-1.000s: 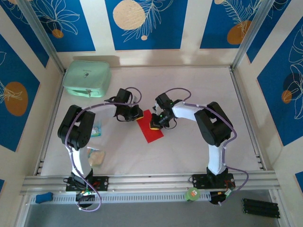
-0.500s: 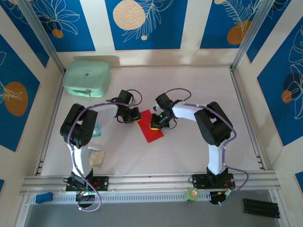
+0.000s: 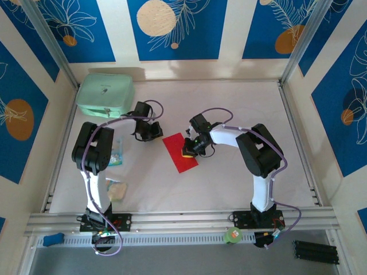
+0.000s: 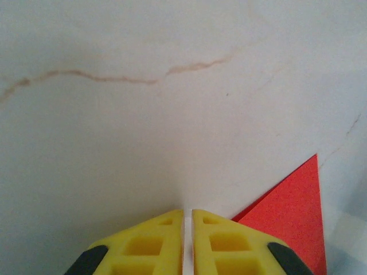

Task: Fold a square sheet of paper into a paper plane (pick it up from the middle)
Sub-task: First fold in half a square sheet of paper at the center of the table, then rotate the square sheet of paper at the center of the table.

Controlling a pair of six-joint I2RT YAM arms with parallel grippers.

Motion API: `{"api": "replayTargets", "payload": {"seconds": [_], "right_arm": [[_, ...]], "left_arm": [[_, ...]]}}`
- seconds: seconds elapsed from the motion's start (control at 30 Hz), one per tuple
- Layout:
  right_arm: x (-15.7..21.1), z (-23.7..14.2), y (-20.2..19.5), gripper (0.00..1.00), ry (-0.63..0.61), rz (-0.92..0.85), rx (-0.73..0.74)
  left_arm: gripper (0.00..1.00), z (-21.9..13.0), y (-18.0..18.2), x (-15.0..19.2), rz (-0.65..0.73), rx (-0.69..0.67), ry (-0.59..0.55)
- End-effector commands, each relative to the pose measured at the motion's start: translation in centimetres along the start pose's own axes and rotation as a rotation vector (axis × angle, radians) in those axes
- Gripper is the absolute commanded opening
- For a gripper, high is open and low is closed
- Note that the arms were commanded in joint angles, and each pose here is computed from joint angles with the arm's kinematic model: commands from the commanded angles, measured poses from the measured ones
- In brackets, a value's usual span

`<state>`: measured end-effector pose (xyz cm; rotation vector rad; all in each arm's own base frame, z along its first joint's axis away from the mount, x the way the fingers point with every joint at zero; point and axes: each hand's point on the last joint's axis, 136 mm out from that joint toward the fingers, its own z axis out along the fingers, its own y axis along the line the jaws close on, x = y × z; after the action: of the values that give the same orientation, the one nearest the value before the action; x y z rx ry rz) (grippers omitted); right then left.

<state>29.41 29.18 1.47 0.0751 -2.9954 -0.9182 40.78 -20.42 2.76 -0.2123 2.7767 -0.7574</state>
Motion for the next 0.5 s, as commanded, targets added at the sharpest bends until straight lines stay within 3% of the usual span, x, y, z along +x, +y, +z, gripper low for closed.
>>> {"api": "replayTargets", "payload": {"seconds": [0.0, 0.17, 0.3, 0.47], "right_arm": [[2.3, 0.9, -3.0, 0.03, 0.075, 0.157, 0.102], [-0.3, -0.4, 1.5, 0.03, 0.015, 0.321, -0.025], [-2.5, -2.7, 4.7, 0.04, -0.079, 0.335, -0.102], [-3.1, -6.3, 3.5, 0.16, -0.187, 0.33, -0.123]], "left_arm": [[0.13, -2.2, -1.4, -1.3, 0.006, 0.03, -0.053], [0.16, -4.1, -3.1, -0.1, -0.036, 0.078, -0.093], [0.2, -3.9, -4.1, 2.1, -0.082, 0.106, -0.074], [0.28, -3.2, -5.6, 4.6, -0.152, 0.172, -0.015]]}}
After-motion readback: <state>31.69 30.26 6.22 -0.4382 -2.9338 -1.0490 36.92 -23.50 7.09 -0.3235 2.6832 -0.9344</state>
